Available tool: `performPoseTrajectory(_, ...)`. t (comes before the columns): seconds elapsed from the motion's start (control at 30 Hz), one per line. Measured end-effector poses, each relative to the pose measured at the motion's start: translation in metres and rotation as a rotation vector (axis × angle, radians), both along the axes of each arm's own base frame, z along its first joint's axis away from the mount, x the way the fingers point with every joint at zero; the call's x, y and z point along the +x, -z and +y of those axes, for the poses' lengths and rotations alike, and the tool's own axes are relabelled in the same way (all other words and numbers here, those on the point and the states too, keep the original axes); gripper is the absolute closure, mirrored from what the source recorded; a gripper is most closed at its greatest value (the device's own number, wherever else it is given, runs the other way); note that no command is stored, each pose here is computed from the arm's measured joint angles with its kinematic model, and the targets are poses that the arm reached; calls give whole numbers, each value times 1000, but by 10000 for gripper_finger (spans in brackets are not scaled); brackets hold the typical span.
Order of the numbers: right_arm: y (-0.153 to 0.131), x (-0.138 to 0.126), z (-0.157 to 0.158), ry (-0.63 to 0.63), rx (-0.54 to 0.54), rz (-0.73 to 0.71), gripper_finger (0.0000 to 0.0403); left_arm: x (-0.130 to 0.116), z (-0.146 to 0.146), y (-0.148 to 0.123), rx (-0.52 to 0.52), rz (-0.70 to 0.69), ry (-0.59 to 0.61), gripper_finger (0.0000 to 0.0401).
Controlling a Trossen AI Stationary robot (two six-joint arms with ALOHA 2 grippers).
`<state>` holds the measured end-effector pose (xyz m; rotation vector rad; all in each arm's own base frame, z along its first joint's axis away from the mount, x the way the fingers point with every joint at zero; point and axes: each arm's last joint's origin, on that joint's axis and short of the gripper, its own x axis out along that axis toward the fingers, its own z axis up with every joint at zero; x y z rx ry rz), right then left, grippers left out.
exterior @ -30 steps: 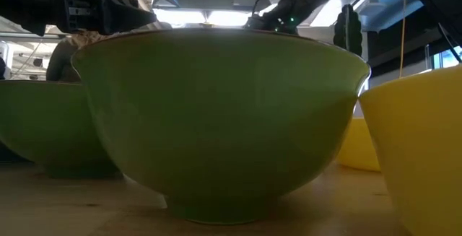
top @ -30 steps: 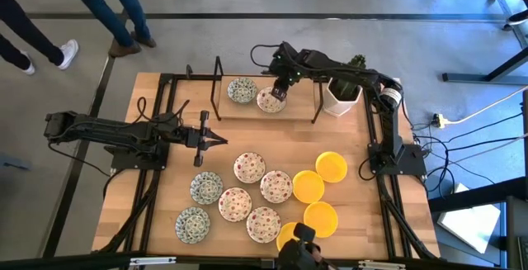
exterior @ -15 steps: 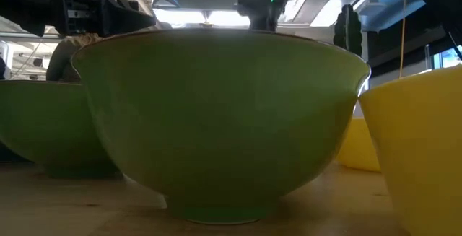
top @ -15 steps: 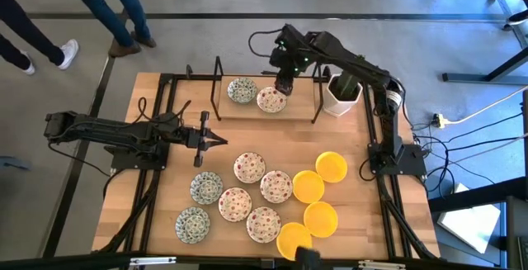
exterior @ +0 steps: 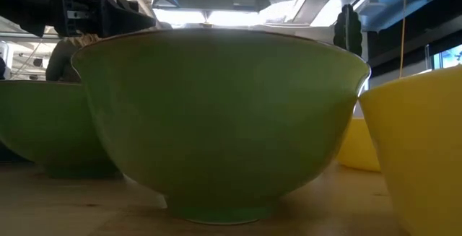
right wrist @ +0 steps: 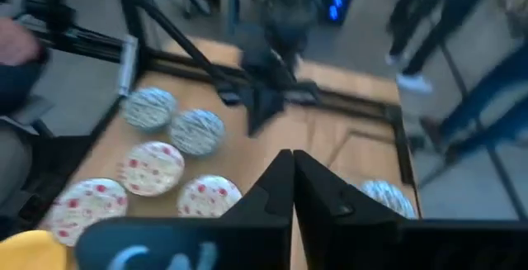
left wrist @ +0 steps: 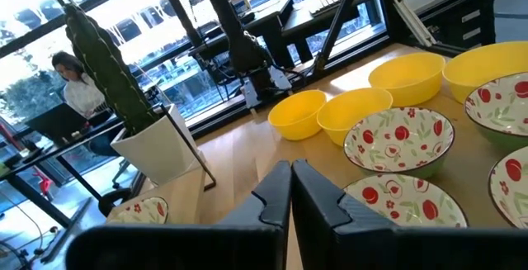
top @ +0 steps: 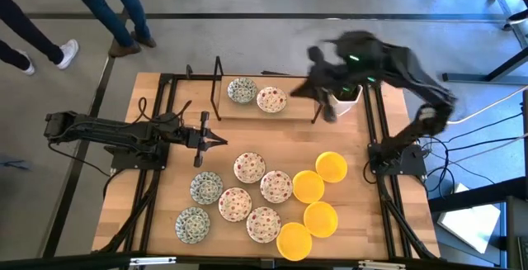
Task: Pick & Place Mini bowls
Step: Put the yellow bowl on the shelf
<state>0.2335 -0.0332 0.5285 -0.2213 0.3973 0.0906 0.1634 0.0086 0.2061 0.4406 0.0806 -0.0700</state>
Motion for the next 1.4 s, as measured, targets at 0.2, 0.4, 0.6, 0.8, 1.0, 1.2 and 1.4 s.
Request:
performPoseTrajectory(0.2,0,-56,34,38,-35,-118,399,0,0,0,7,0,-17,397)
performPoseTrajectory(0.4,48,-86,41,66,-3,-160,393,-5,3,-19,-112,-92,-113,397)
performPoseTrajectory(0.6,94,-101,40,64,9,-241,399,-26,1,-15,-102,-106,-53,397)
performPoseTrajectory(0.8,124,-101,43,-23,39,-255,394,-48,4,-13,-157,-230,-78,398)
performPoseTrajectory(1.0,162,-83,46,-73,51,-246,399,-57,15,-12,-148,-271,-200,398)
performPoseTrajectory(1.2,206,-70,48,-121,35,-270,393,-62,26,-18,-93,-338,-308,398)
performPoseTrajectory(1.4,245,-67,48,-126,22,-365,397,-65,33,-21,-47,-364,-350,398)
